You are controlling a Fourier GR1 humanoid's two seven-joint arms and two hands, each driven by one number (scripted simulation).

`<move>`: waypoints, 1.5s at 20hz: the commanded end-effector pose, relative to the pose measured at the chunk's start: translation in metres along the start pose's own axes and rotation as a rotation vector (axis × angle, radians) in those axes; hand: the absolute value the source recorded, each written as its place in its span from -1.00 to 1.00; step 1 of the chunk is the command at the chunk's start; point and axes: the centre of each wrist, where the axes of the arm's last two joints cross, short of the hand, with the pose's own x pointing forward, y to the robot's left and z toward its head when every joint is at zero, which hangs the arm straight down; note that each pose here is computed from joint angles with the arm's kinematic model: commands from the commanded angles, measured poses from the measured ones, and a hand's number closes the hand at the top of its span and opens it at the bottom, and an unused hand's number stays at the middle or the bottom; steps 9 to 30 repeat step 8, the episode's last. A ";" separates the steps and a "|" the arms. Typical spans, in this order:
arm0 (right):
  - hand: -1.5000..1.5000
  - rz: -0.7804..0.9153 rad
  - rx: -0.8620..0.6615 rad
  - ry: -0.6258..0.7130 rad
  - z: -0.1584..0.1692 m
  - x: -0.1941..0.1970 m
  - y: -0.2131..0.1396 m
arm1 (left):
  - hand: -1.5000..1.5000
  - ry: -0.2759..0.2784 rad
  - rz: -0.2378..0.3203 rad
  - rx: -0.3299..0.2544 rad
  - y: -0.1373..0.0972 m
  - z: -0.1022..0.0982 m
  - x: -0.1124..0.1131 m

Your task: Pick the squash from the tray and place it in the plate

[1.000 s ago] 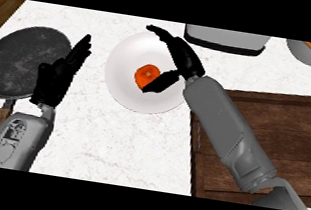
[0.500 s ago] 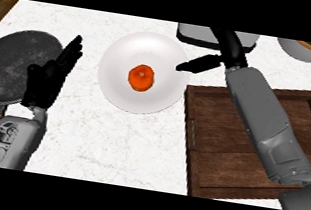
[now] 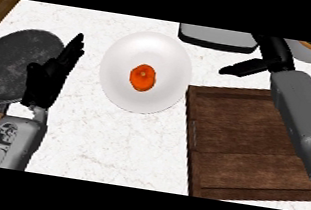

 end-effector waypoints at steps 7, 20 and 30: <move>-1.00 -0.012 -0.016 0.009 0.045 -0.030 -0.068 | 0.00 -0.018 0.006 -0.025 -0.009 0.007 0.004; -1.00 -0.010 -0.003 0.013 0.023 -0.015 -0.046 | 0.00 0.002 0.008 -0.002 -0.004 0.014 -0.012; -1.00 -0.010 -0.003 0.013 0.023 -0.015 -0.046 | 0.00 0.002 0.008 -0.002 -0.004 0.014 -0.012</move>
